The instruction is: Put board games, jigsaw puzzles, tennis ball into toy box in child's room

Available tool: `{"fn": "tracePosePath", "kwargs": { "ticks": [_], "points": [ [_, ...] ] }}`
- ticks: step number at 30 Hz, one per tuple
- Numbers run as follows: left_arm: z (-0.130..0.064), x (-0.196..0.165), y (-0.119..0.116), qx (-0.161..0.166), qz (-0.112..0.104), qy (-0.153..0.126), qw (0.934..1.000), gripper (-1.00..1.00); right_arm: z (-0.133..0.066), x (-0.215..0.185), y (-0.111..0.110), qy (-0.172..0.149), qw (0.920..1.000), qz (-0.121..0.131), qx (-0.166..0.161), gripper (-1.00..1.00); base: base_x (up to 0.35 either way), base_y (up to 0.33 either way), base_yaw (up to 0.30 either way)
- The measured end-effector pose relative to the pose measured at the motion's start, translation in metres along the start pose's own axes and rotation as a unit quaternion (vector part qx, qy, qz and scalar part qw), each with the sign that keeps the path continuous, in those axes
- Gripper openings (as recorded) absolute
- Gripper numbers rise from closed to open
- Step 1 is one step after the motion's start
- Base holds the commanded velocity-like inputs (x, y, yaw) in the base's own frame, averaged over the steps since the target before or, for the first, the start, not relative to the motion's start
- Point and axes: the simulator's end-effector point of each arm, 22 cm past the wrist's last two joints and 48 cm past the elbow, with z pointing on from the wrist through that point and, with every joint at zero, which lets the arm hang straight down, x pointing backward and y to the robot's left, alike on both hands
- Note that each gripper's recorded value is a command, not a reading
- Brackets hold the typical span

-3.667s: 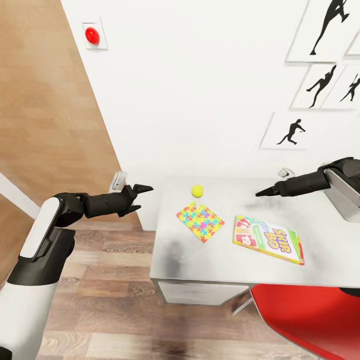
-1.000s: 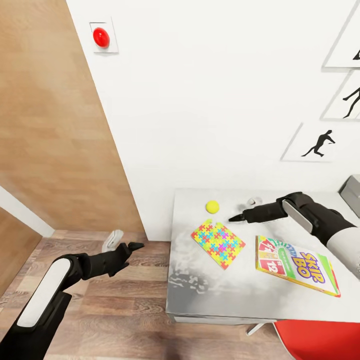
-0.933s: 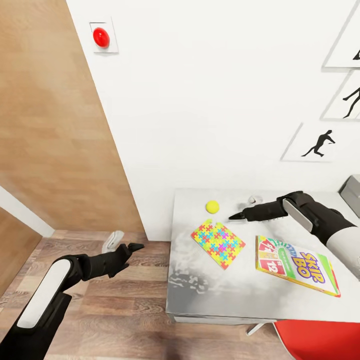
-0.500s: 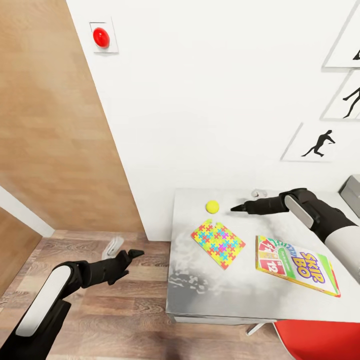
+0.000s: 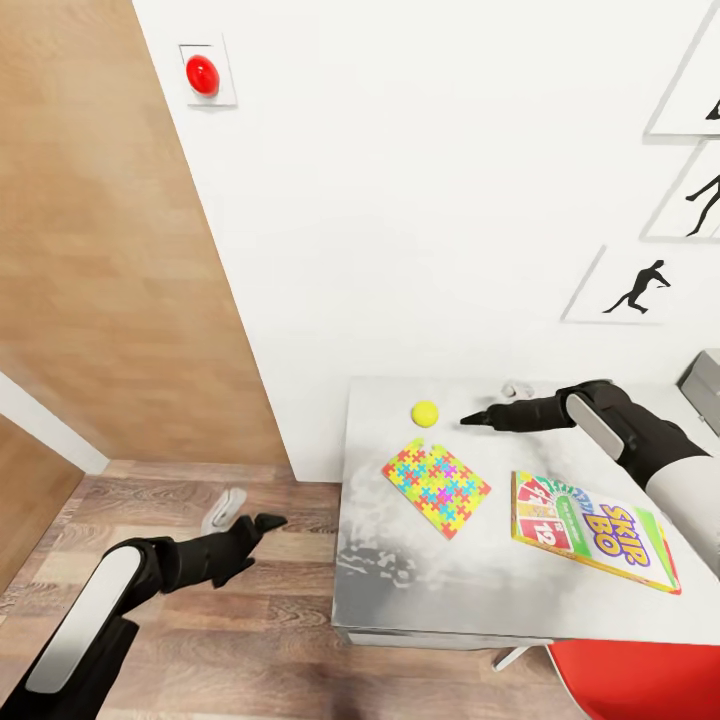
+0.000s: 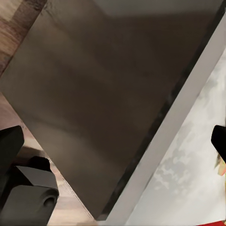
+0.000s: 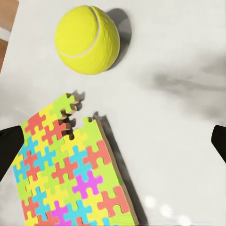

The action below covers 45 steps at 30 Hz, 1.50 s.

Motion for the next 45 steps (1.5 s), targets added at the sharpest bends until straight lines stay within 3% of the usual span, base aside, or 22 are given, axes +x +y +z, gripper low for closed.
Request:
{"fn": "tracePosePath", "kwargs": {
  "ticks": [14,27,45],
  "points": [
    [0.001,0.004,0.013,-0.014,-0.002,0.000,0.9999,1.00,0.020,0.011,0.015,0.011,0.9998,0.005,-0.013,1.00,0.000,0.000,0.000],
    [0.006,0.007,0.022,-0.023,-0.006,0.006,0.9997,1.00,0.047,0.039,0.019,0.039,0.9986,0.029,-0.022,1.00,0.000,0.000,0.000],
    [0.010,0.010,0.030,-0.030,-0.011,0.011,0.9994,1.00,0.052,0.069,0.013,0.076,0.9943,0.070,-0.027,1.00,0.000,0.000,0.000]
  ]
}}
